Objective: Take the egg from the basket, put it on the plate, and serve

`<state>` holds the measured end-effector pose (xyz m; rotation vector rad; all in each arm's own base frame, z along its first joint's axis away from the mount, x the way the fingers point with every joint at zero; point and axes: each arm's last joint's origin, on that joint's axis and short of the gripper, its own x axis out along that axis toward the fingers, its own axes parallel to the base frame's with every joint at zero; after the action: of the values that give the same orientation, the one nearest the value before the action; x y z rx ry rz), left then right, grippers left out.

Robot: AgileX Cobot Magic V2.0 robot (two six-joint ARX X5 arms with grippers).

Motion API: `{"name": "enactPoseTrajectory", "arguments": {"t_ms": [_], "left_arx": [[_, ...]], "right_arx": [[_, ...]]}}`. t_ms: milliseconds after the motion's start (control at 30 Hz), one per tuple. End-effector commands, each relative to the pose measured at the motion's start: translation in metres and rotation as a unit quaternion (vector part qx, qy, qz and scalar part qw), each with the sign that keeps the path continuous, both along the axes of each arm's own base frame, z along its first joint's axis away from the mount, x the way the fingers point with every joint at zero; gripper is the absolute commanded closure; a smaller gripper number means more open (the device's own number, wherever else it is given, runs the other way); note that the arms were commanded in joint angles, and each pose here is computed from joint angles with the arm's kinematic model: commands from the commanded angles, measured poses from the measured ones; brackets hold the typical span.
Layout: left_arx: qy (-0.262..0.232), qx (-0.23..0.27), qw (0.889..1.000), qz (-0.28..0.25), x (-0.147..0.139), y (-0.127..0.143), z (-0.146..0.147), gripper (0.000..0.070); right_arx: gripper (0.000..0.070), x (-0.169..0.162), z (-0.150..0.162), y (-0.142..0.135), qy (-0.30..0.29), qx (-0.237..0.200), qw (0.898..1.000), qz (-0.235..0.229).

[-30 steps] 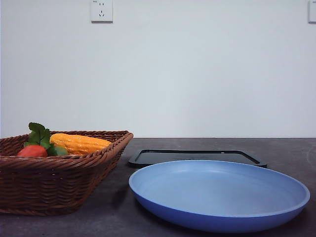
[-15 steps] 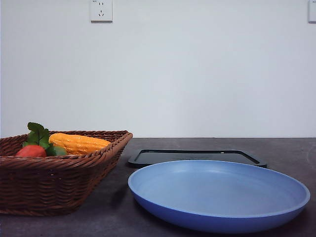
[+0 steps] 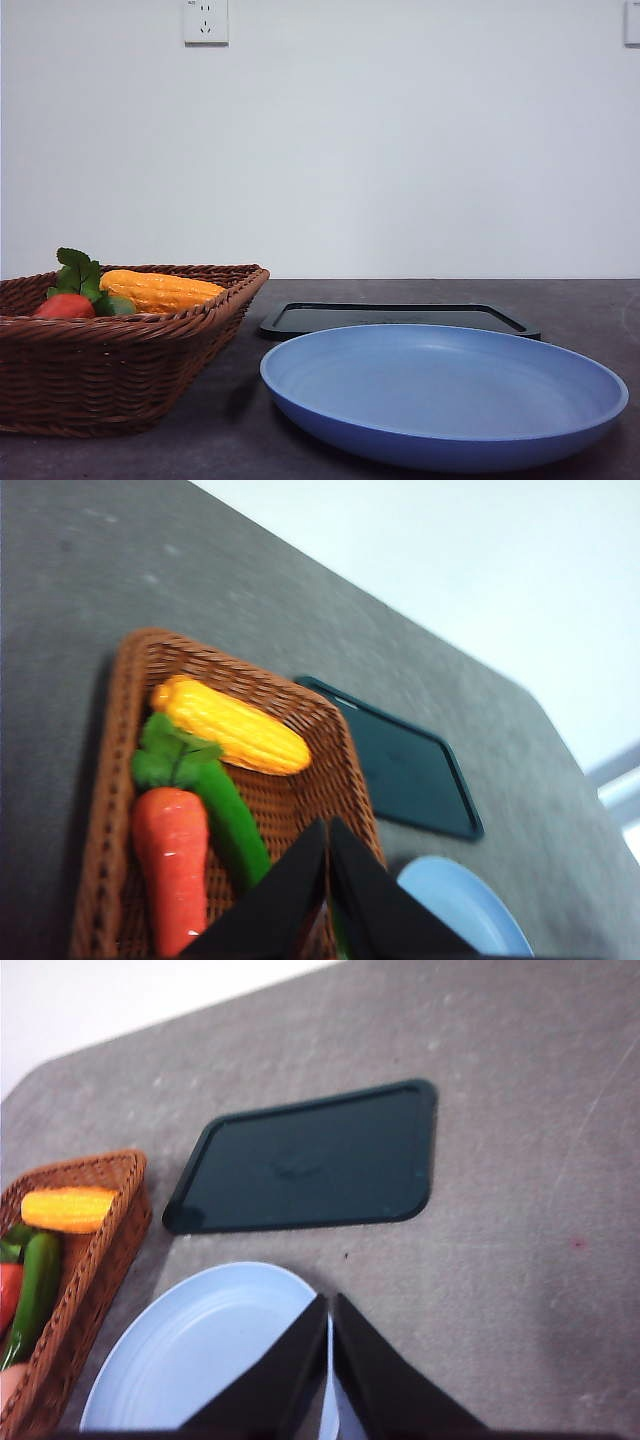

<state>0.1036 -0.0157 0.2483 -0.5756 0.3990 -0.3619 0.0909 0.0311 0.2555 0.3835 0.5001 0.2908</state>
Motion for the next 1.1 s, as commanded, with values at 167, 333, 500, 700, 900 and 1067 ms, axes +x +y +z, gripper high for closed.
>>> {"name": "enactPoseTrajectory", "arguments": {"t_ms": [167,333,500,700,900,1067], "left_arx": [[0.053,0.054,0.992,-0.102,0.019,-0.005,0.029,0.07],[0.113,0.083,0.978,-0.152,0.029,-0.01,0.039,0.07],[0.142,0.098,0.964,-0.201,0.037,-0.017,0.042,0.07],[0.141,0.093,0.962,-0.217,0.042,-0.022,0.041,0.051],[0.141,0.084,0.964,-0.211,0.043,-0.022,0.042,0.0358],[0.138,0.077,0.966,-0.207,0.044,-0.022,0.043,0.0358]], "right_arx": [[0.07,0.018,0.011,0.008,0.049,-0.023,0.997,0.051],[0.07,0.03,0.007,0.015,0.111,-0.03,0.989,0.097],[0.067,0.043,-0.003,0.021,0.175,-0.045,0.975,0.133],[0.0444,0.059,-0.017,0.026,0.222,-0.049,0.964,0.137],[0.0444,0.08,-0.033,0.032,0.25,-0.058,0.956,0.14],[0.0444,0.097,-0.053,0.038,0.285,-0.065,0.945,0.145]]}}
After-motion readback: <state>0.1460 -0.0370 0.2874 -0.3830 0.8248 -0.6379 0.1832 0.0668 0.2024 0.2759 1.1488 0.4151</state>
